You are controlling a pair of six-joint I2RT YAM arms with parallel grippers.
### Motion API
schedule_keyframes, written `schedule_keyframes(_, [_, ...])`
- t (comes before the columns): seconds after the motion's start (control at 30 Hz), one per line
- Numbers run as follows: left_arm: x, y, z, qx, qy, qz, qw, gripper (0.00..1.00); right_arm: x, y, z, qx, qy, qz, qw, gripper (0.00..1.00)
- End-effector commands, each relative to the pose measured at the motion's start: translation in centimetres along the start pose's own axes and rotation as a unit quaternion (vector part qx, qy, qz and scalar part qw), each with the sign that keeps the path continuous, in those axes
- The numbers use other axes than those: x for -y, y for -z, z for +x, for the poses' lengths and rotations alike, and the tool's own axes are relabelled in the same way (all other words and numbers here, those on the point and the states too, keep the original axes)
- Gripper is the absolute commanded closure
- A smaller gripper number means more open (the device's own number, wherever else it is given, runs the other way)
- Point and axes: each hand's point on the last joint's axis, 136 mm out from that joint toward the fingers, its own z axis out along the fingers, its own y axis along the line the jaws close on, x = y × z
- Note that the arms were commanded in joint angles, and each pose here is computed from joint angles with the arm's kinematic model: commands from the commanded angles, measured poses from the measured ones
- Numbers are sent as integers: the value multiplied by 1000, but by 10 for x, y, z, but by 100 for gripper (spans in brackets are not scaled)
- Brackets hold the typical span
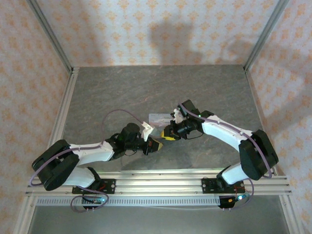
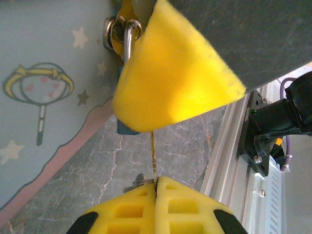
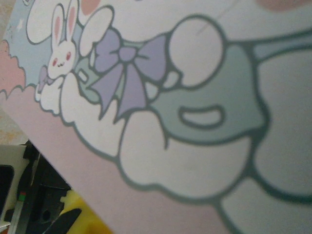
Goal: Unlock a padlock with a key
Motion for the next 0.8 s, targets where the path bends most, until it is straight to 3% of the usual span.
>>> schedule_keyframes(0.0, [-3,7,-1,4,-8,-4,1000,100,-6,2,-1,-5,9,-10,1000,100])
schedule_keyframes(0.77, [-1,5,-4,-24,2,14,1000,100,-10,3,1,-17,30,-14,999,100])
